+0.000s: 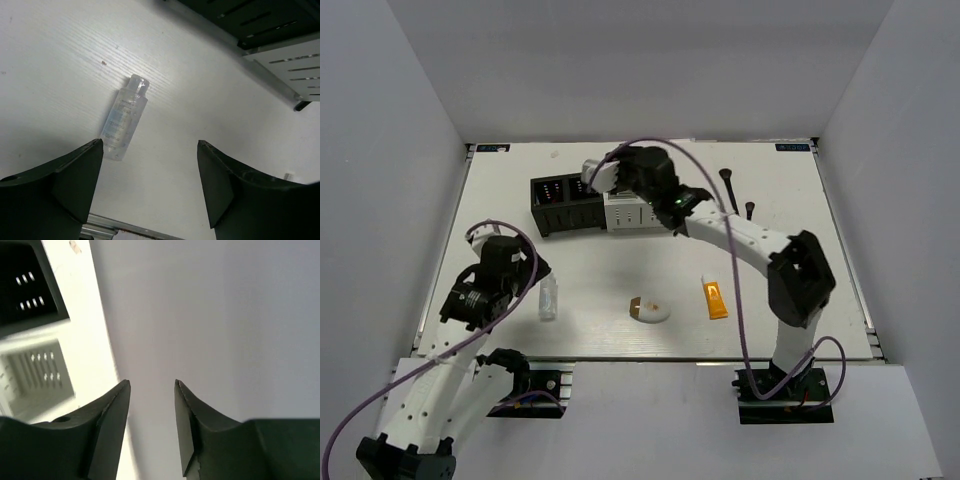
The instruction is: Organize the makeup
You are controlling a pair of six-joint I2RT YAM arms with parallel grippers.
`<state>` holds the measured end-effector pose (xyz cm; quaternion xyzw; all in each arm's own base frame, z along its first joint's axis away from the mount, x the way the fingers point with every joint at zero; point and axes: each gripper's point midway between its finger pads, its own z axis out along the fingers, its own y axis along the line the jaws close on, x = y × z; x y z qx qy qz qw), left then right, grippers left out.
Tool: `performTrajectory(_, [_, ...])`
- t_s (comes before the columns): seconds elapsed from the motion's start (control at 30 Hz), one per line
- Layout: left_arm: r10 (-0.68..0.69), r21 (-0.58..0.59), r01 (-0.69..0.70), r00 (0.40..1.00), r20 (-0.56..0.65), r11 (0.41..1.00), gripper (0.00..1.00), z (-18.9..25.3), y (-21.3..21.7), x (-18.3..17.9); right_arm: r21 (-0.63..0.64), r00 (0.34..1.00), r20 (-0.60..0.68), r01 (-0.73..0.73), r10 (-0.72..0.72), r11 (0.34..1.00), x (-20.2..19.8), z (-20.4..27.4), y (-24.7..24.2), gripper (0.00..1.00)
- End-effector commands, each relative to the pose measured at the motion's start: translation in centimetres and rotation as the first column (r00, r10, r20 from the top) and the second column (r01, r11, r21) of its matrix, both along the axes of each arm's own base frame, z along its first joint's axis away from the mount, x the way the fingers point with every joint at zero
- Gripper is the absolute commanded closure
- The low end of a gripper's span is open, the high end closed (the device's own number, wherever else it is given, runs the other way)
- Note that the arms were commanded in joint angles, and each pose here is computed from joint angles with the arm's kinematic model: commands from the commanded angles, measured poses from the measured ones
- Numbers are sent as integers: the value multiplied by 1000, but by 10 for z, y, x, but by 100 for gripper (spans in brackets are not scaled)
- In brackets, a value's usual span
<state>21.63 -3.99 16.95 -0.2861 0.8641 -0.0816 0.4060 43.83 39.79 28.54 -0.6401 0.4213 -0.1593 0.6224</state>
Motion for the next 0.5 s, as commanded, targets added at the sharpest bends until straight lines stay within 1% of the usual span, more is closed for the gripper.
performTrajectory(0.0, [-31, -4, 31, 996, -85, 1000, 16, -10, -9, 4, 158, 971, -236, 69, -30, 985, -15, 11, -45, 54])
performTrajectory(0.03, [-34, -8, 33, 992, -124, 999, 18, -18, -11, 4, 213, 946, -321, 126, -53, 969, -13, 4, -62, 58])
performTrajectory(0.07, [-35, -3, 35, 984, -172, 999, 20, -26, -12, 1, 239, 932, -362, 120, -26, 964, -21, 5, -65, 69])
performTrajectory(0.1, [-37, 6, 39, 971, -235, 999, 21, -38, -14, 2, 240, 900, -433, 66, 46, 969, -43, 2, -66, 77])
performTrajectory(0.13, [-37, 10, 42, 958, -285, 999, 21, -46, -15, -1, 253, 879, -474, 74, 57, 965, -48, -2, -74, 87])
performTrajectory(0.17, [-39, 17, 46, 948, -315, 999, 22, -51, -16, 0, 257, 833, -548, 84, 74, 963, -59, -20, -80, 100])
performTrajectory(0.2, [-39, 30, 54, 925, -377, 998, 22, -62, -17, 0, 267, 792, -601, 70, 109, 961, -78, -29, -90, 100])
performTrajectory(0.23, [-38, 40, 60, 913, -407, 997, 22, -67, -17, 0, 274, 784, -606, 49, 132, 961, -82, -29, -87, 100])
performTrajectory(0.27, [-25, 61, 56, 905, -425, 997, 20, -71, -14, 1, 263, 739, -661, 68, 129, 962, -91, -53, -95, 100])
performTrajectory(0.3, [-18, 74, 55, 902, -431, 996, 19, -72, -13, 4, 282, 724, -672, 56, 156, 958, -100, -53, -100, 100])
performTrajectory(0.4, [-18, 116, 76, 899, -438, 990, 16, -77, -11, 18, 294, 673, -721, 86, 162, 952, -115, -70, -114, 100])
performTrajectory(0.47, [-20, 140, 94, 890, -456, 986, 15, -82, -10, 26, 295, 663, -733, 106, 154, 949, -119, -75, -125, 100])
